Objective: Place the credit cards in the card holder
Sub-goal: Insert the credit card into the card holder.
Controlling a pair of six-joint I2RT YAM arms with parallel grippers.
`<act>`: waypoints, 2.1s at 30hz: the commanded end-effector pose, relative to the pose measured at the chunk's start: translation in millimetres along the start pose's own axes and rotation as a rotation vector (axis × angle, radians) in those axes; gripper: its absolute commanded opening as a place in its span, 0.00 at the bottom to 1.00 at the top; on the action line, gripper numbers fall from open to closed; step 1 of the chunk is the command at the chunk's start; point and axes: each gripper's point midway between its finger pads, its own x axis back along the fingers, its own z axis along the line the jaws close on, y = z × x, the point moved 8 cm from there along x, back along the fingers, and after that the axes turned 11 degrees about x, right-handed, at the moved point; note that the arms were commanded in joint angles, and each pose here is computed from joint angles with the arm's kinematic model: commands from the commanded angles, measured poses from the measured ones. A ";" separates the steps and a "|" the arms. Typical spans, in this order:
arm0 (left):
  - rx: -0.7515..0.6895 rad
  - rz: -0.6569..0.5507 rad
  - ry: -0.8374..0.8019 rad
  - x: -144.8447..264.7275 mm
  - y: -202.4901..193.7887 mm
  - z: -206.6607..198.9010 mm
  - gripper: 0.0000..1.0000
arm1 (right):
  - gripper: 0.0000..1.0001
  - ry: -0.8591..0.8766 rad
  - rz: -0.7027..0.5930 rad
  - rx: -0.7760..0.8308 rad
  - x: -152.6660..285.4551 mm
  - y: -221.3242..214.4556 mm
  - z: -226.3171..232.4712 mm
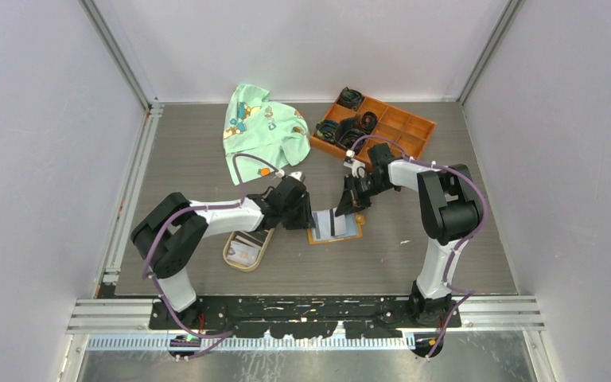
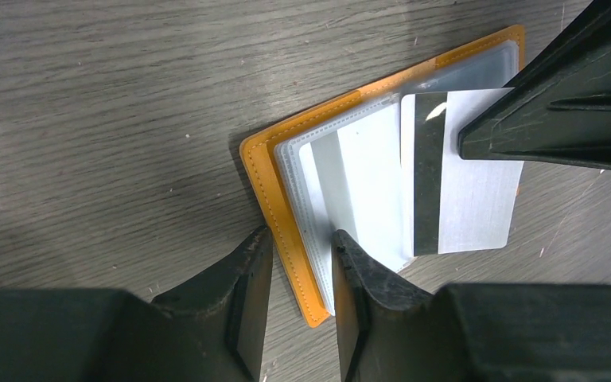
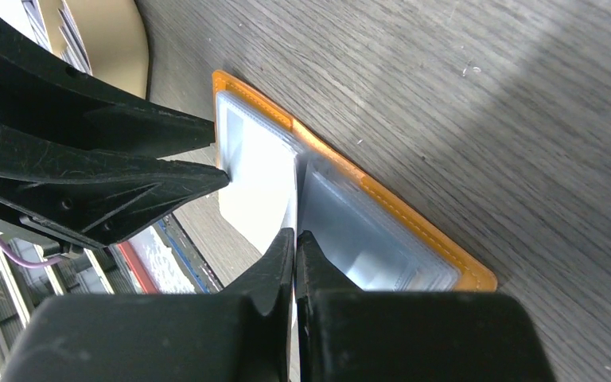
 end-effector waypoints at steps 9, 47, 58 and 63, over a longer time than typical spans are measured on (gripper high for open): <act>-0.030 0.025 0.048 -5.9 -3.5 6.2 0.34 | 0.03 -0.043 -0.003 -0.026 -4.7 3.9 -7.0; -0.021 0.082 0.018 -11.4 -8.4 2.1 0.32 | 0.05 -0.048 0.050 -0.135 -19.7 1.6 -6.2; -0.019 0.085 -0.001 -11.3 -7.7 -1.7 0.32 | 0.09 -0.031 0.063 -0.126 -28.2 1.7 -3.6; -0.012 0.056 -0.012 -4.9 -3.3 -5.2 0.34 | 0.11 -0.035 0.069 -0.114 -29.2 3.1 -2.1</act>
